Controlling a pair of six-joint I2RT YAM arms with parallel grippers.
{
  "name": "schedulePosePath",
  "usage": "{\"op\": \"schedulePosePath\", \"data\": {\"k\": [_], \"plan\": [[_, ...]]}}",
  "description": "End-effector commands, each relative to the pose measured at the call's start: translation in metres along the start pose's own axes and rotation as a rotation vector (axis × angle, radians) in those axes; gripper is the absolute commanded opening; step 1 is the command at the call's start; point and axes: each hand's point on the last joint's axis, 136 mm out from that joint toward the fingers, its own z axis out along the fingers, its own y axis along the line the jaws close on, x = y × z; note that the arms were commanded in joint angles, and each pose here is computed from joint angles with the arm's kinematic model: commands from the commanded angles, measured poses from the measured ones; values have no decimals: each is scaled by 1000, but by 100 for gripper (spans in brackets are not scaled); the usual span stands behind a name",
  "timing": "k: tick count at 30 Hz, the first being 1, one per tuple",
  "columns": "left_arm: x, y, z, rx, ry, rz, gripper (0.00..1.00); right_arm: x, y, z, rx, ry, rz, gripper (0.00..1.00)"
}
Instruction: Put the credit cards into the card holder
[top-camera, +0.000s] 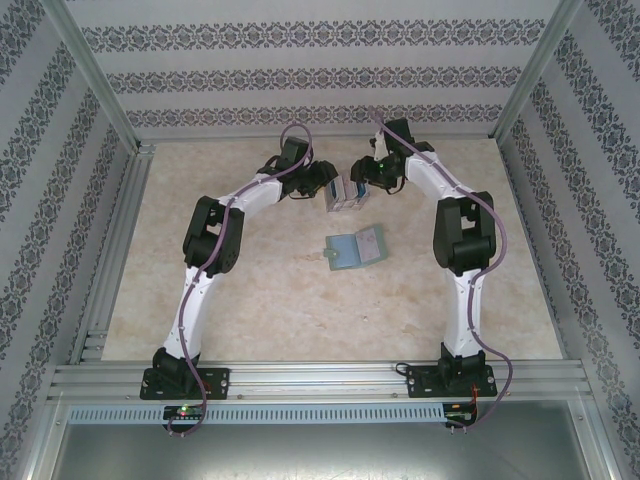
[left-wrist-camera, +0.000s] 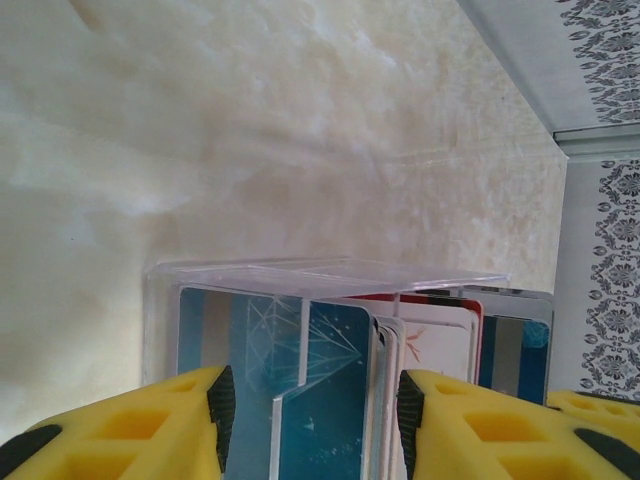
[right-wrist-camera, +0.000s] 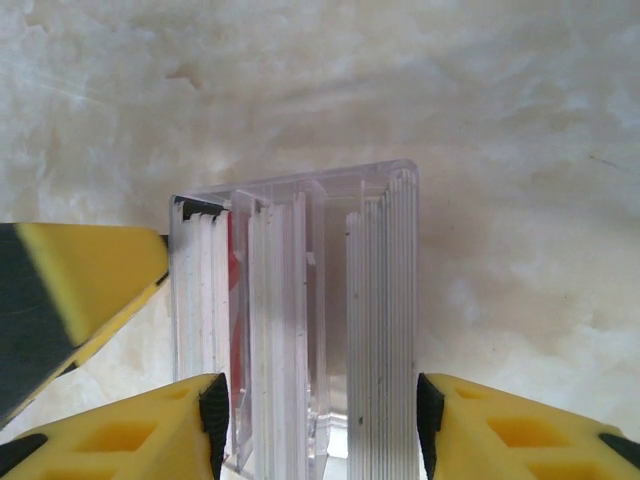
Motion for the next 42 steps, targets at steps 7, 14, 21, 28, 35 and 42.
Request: {"op": "schedulePosePath", "data": {"k": [7, 14, 21, 28, 35, 42], "plan": [[3, -3, 6, 23, 8, -7, 48, -5, 18, -17, -21, -22, -38, 54], [2, -5, 5, 29, 4, -6, 48, -5, 23, -18, -43, -22, -33, 53], [3, -5, 5, 24, 6, -5, 48, -7, 28, -23, -62, -32, -32, 50], [2, -5, 4, 28, 6, -3, 48, -5, 23, -21, -53, -23, -27, 43], [3, -5, 4, 27, 6, -3, 48, -7, 24, -23, -62, -27, -26, 33], [1, -8, 4, 33, 1, 0, 48, -8, 21, -23, -51, -29, -21, 30]]}}
